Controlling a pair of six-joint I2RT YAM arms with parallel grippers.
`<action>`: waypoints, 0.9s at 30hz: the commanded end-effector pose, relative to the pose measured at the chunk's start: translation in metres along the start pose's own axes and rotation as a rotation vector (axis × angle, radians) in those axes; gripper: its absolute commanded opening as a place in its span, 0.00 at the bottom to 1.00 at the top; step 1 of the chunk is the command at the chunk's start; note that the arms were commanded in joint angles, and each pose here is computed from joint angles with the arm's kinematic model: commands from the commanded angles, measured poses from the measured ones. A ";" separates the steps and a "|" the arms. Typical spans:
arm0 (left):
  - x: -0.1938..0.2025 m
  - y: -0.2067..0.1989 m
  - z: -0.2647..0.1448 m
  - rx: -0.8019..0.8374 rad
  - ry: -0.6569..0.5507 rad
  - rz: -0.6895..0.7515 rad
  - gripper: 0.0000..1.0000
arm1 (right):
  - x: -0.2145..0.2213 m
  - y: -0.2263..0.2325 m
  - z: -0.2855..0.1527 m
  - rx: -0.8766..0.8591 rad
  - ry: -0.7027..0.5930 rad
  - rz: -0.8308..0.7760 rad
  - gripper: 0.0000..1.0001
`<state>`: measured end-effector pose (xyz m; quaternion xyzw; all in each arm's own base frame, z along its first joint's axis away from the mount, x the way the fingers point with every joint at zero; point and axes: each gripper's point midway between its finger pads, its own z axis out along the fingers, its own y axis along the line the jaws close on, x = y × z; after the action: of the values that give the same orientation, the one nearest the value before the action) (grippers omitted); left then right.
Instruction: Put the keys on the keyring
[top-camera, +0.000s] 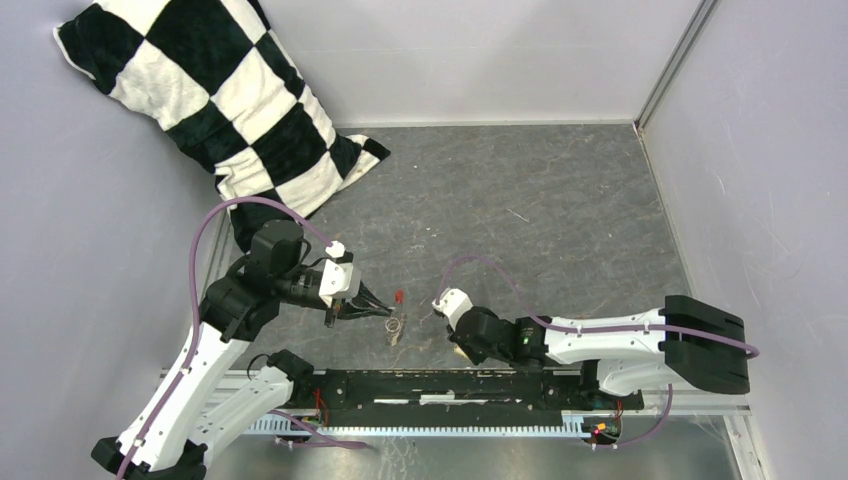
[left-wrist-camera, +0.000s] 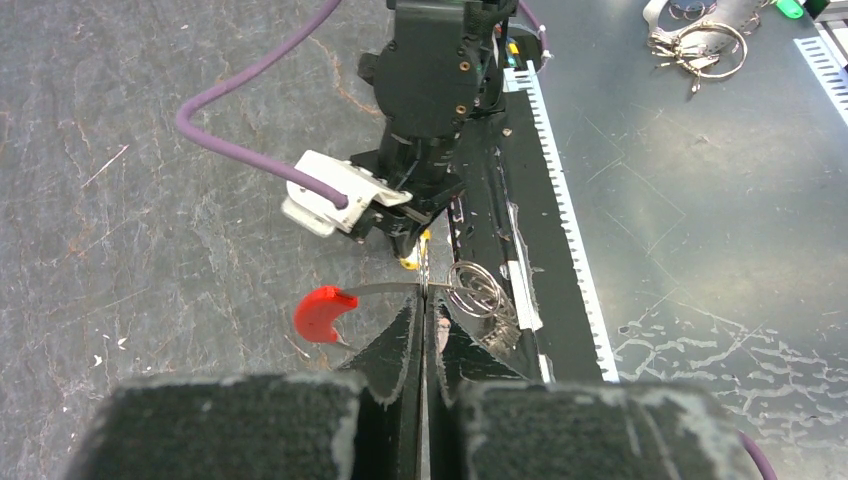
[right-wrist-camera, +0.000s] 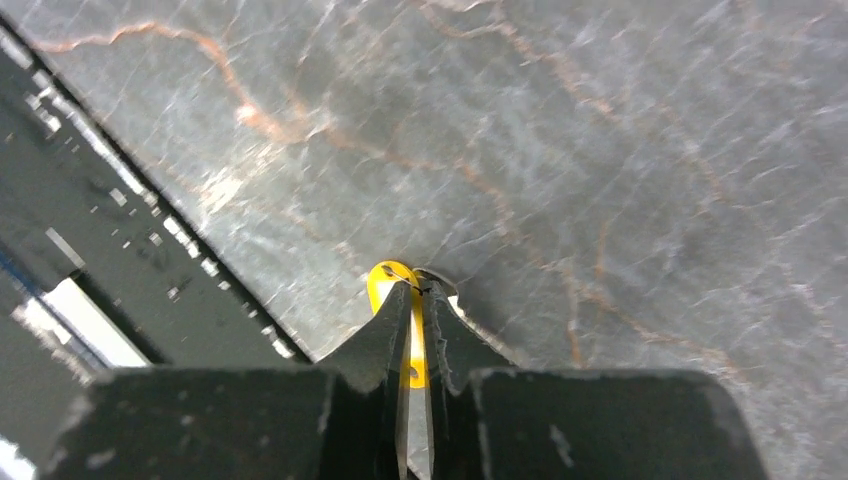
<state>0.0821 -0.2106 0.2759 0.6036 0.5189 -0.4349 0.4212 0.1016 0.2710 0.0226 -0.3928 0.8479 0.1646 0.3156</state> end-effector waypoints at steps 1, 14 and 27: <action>-0.011 0.003 -0.002 -0.008 -0.015 0.077 0.02 | -0.024 -0.032 0.005 0.059 -0.089 -0.063 0.08; -0.008 0.005 -0.001 -0.005 -0.010 0.080 0.02 | -0.094 -0.043 0.003 -0.138 -0.317 -0.271 0.02; -0.012 0.014 0.020 0.080 -0.116 -0.092 0.02 | -0.171 -0.031 -0.096 -0.157 -0.767 -0.365 0.01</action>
<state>0.0866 -0.2201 0.2646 0.5945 0.5188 -0.4662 0.4000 0.1727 0.2942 0.1584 -0.4708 0.6307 0.2908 0.5440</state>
